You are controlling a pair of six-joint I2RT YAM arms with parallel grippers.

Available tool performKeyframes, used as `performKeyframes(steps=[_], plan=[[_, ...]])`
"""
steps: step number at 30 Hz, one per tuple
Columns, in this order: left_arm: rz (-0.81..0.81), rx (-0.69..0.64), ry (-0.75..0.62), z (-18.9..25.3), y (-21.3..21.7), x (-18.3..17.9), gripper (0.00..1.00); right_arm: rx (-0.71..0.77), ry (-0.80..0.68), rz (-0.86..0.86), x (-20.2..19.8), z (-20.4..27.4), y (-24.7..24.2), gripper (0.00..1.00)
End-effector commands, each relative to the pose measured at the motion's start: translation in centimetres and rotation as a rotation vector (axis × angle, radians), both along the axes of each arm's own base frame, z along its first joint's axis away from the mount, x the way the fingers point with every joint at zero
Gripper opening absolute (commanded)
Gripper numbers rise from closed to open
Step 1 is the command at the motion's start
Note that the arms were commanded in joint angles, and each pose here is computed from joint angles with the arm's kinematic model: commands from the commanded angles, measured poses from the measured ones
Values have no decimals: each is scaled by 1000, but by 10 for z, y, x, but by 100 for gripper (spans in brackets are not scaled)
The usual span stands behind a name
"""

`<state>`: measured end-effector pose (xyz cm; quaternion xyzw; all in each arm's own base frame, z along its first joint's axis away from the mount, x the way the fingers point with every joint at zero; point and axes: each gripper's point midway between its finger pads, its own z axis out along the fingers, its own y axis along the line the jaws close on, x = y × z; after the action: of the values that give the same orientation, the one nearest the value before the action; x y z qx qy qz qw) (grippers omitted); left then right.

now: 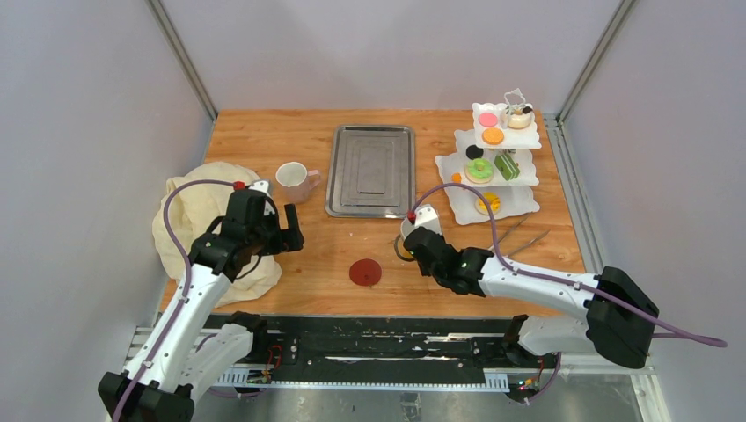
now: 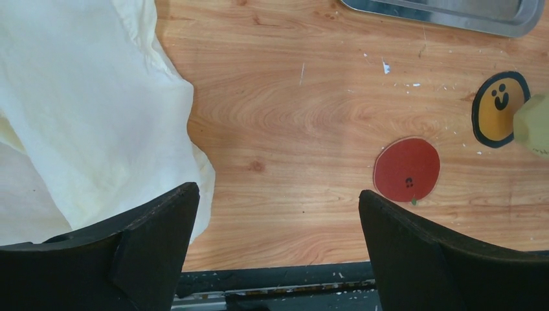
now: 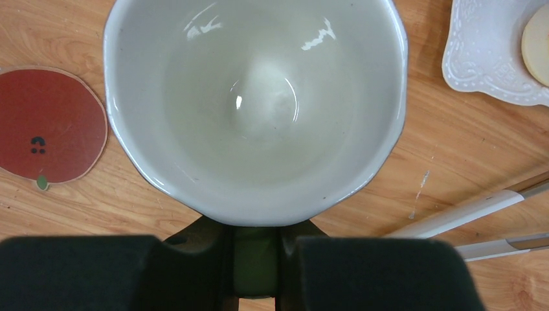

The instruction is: Serve the afternoon tea

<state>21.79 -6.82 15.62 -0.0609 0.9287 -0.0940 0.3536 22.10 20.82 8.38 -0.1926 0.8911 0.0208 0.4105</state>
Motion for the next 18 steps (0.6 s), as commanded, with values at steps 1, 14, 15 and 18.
performKeyframes(steps=[1, 14, 15, 18], plan=[[15, 2, -55, 13, 1, 8, 98, 74, -97, -55, 19, 14, 6, 0], [14, -14, -24, 3, -3, 7, 98, 80, -46, -30, 18, -8, 22, 1], [12, -13, -23, 3, -3, 7, 98, 76, -42, -31, 18, -10, 22, 1], [4, -15, -13, 2, -5, 8, 98, 74, -34, -43, 18, -14, 21, 1]])
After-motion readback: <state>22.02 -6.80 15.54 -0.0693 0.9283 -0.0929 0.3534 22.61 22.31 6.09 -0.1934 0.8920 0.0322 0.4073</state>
